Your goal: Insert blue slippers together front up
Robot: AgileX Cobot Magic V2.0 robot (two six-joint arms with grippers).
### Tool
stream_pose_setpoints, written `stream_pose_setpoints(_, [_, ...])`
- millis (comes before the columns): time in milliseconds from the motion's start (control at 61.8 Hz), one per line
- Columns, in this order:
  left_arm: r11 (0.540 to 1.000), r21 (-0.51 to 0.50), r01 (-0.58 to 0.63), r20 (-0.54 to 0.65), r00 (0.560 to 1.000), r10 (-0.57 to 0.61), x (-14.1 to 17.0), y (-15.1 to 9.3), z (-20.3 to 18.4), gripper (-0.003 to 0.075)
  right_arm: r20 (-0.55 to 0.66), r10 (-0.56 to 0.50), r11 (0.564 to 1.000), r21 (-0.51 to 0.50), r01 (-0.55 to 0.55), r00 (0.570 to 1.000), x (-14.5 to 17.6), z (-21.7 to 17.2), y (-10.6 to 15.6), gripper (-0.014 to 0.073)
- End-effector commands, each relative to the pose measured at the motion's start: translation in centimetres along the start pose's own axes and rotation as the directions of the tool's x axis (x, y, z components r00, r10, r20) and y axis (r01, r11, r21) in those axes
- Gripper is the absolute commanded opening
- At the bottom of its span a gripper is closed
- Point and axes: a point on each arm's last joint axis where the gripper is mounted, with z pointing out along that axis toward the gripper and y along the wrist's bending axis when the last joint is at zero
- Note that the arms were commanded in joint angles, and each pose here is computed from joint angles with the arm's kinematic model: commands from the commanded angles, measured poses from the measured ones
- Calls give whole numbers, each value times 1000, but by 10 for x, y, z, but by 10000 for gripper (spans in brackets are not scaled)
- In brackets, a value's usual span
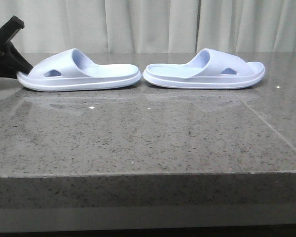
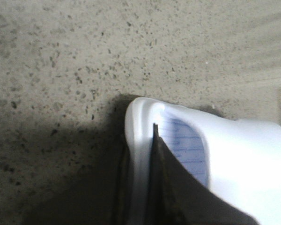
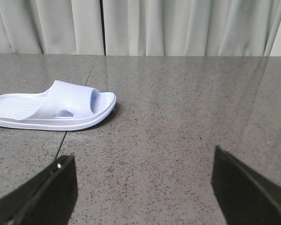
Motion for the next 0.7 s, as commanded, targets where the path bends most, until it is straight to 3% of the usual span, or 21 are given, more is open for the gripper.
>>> stream_pose_setpoints(0, [992,126,4,-71,997,5,5,-12,-10,-20,105,-18,1000,2,18,994,-19,-1,1,605])
stream_pose_setpoints(194, [923,371,103,-69,994,-84,-4,-19,-33,-20,105,-18,1000,2,18,994,-19,-1,1,605])
stream_pose_setpoints(275, [899,423,114,-69,993,-93,-7,-19,-41,-20,105,-18,1000,2,18,994,-19,-1,1,605])
stream_pose_setpoints(680, [882,455,122,-9,991,-133,-16,-15,-58,-20,103,-18,1000,2,18,995,-19,-1,1,605])
